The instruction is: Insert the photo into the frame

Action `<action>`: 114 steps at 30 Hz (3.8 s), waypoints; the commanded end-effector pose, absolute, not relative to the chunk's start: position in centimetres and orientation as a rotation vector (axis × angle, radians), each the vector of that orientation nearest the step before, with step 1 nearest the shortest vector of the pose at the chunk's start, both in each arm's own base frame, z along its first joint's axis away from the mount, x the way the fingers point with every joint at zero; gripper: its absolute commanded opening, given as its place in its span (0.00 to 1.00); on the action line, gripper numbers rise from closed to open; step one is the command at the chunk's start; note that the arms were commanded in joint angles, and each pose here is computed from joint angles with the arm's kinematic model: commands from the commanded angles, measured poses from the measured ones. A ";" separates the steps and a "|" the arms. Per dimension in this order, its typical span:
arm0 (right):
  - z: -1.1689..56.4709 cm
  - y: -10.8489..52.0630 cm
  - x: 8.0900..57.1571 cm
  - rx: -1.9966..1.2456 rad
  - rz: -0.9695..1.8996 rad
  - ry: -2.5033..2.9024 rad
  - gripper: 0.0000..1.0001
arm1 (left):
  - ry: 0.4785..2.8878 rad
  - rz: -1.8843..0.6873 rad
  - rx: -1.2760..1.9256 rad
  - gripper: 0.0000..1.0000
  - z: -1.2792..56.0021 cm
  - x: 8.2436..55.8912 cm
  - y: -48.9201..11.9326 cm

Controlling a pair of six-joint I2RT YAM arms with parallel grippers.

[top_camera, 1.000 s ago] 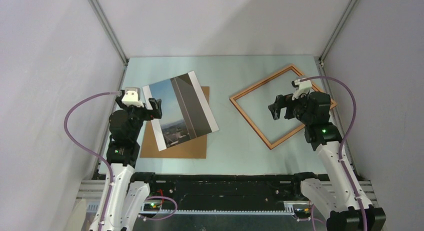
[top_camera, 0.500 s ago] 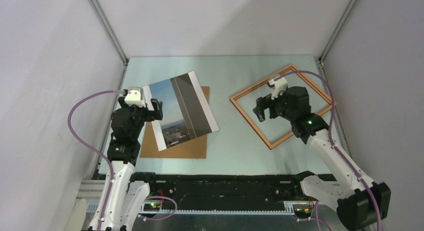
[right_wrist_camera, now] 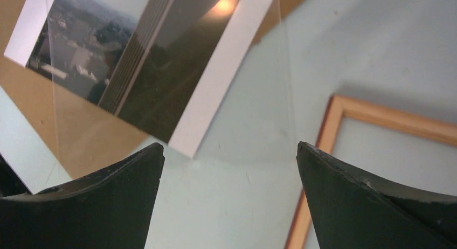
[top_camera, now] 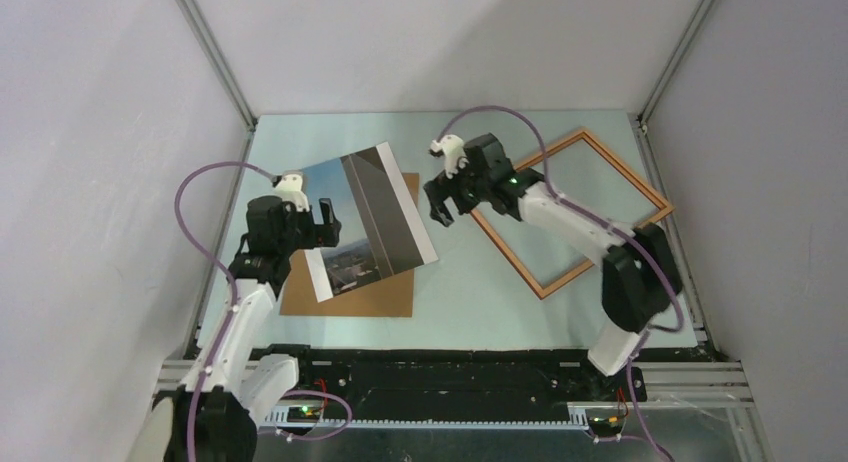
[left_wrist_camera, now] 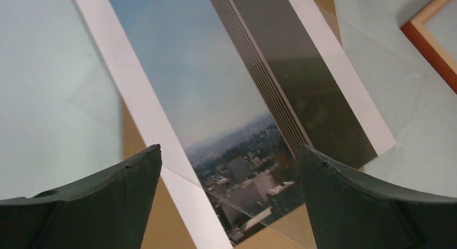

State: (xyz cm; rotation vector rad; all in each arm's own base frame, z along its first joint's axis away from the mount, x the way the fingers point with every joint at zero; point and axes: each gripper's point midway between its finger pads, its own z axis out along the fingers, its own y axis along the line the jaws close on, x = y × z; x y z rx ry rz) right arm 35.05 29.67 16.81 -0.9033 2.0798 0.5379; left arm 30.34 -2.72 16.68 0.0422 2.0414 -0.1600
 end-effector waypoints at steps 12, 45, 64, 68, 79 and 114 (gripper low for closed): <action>11.9 36.8 41.8 -0.998 0.721 2.282 0.96 | 2.402 -0.429 -0.132 0.98 11.1 28.4 -5.8; 7.9 34.1 44.9 -0.847 0.736 2.452 0.99 | 2.710 -0.506 -0.271 0.98 5.4 26.4 -5.2; 11.2 25.8 43.5 -0.918 0.284 2.340 0.97 | 2.631 -0.528 -0.231 0.98 7.4 26.9 -5.3; 8.8 22.9 43.5 -0.959 0.133 2.400 0.93 | 2.603 -0.532 -0.219 0.98 8.1 27.1 -5.3; 3.5 18.7 39.0 -1.043 0.070 2.565 0.82 | 2.587 -0.535 -0.208 0.98 8.6 27.3 -5.3; 1.2 11.1 23.2 -1.679 -0.016 2.409 0.00 | 2.481 -0.514 -0.110 0.98 12.5 30.8 -5.1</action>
